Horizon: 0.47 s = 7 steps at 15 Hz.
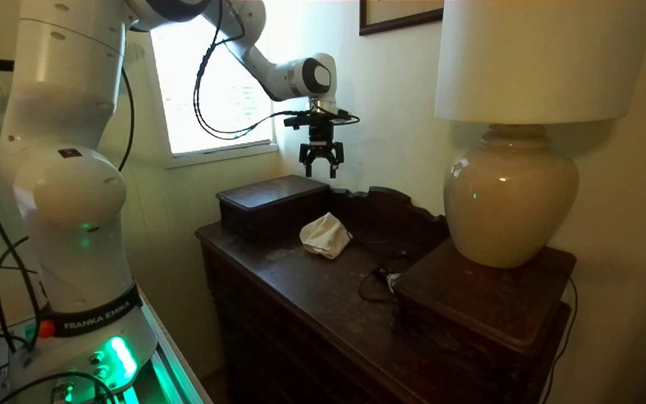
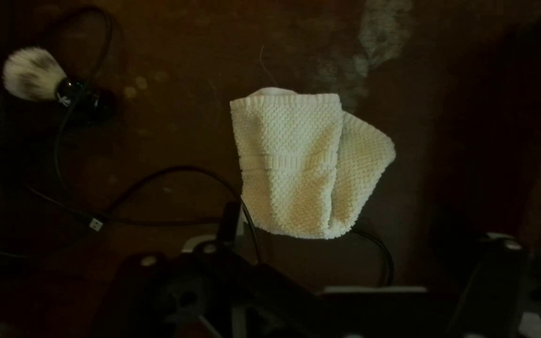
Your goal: Use the towel to wipe the lamp
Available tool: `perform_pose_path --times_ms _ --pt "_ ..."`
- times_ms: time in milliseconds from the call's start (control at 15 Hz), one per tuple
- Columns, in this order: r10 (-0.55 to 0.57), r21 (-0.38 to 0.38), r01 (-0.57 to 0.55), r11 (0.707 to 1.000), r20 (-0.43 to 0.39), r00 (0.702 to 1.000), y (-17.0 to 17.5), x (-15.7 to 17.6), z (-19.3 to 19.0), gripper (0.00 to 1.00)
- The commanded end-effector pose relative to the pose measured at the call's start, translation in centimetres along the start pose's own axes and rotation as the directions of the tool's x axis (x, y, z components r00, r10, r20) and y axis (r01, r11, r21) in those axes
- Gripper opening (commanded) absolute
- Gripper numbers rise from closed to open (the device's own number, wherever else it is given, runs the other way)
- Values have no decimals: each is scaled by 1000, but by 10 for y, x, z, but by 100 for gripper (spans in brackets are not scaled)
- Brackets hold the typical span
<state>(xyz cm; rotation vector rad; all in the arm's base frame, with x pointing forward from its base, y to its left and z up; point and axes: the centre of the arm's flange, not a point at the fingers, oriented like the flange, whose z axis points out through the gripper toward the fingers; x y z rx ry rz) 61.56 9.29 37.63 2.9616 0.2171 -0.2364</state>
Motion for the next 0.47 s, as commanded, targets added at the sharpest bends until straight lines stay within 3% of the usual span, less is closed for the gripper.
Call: perform_pose_path --times_ms 0,133,200,400 --pt "71 -53 -73 996 -43 997 -8 -71 -21 100" --pt "35 -102 -44 994 -86 996 -5 -97 -37 100" --pt "43 -57 -45 997 -33 999 -7 -49 -28 100" --pt "31 -82 -36 996 -61 998 -6 -76 -42 100"
